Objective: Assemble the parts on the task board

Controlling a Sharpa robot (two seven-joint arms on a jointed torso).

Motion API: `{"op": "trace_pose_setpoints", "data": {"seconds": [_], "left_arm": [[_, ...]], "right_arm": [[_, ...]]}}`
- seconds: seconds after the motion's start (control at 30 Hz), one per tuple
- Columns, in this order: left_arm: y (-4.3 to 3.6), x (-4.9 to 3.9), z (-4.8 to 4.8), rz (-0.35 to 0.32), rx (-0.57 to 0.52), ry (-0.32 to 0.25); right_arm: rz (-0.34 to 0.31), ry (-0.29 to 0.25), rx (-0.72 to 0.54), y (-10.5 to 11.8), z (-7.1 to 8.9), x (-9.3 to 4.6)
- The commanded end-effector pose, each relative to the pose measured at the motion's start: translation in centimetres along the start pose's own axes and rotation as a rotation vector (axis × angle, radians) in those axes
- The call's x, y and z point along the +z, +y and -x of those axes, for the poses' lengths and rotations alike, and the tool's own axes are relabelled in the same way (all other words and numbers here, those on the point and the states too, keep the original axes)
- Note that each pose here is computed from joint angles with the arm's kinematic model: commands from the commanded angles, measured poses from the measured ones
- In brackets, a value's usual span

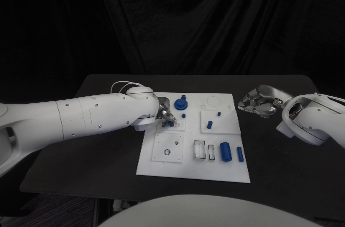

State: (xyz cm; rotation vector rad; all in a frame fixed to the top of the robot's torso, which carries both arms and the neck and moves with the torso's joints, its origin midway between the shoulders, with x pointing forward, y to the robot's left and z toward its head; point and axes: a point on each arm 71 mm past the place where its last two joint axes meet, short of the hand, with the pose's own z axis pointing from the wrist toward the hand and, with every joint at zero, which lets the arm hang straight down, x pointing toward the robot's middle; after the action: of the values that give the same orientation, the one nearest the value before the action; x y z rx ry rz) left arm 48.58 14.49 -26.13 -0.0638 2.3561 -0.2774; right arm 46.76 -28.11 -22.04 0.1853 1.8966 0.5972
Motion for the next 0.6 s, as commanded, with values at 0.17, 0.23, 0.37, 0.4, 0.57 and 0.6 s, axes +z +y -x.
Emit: {"op": "trace_pose_setpoints", "data": {"seconds": [0.17, 0.23, 0.37, 0.4, 0.57, 0.6], "left_arm": [[0.10, 0.27, -0.60, -0.005, -0.005, 0.009], [0.05, 0.27, -0.70, -0.006, -0.003, 0.013], [-0.01, 0.27, -0.84, -0.007, -0.001, 0.018], [-0.02, 0.28, -0.86, -0.007, 0.000, 0.019], [-0.03, 0.27, -0.96, -0.007, 0.003, 0.024], [-0.03, 0.27, -0.98, -0.007, 0.003, 0.026]], "right_arm": [[-0.011, 0.013, -0.005, 0.03, -0.24, 0.03], [-0.013, 0.015, -0.006, 0.01, -0.25, 0.04], [-0.014, 0.016, -0.006, 0.02, -0.26, 0.06], [-0.014, 0.016, -0.006, 0.03, -0.27, 0.07], [-0.016, 0.022, -0.007, 0.05, -0.33, 0.13], [-0.017, 0.023, -0.007, 0.05, -0.34, 0.14]]}}
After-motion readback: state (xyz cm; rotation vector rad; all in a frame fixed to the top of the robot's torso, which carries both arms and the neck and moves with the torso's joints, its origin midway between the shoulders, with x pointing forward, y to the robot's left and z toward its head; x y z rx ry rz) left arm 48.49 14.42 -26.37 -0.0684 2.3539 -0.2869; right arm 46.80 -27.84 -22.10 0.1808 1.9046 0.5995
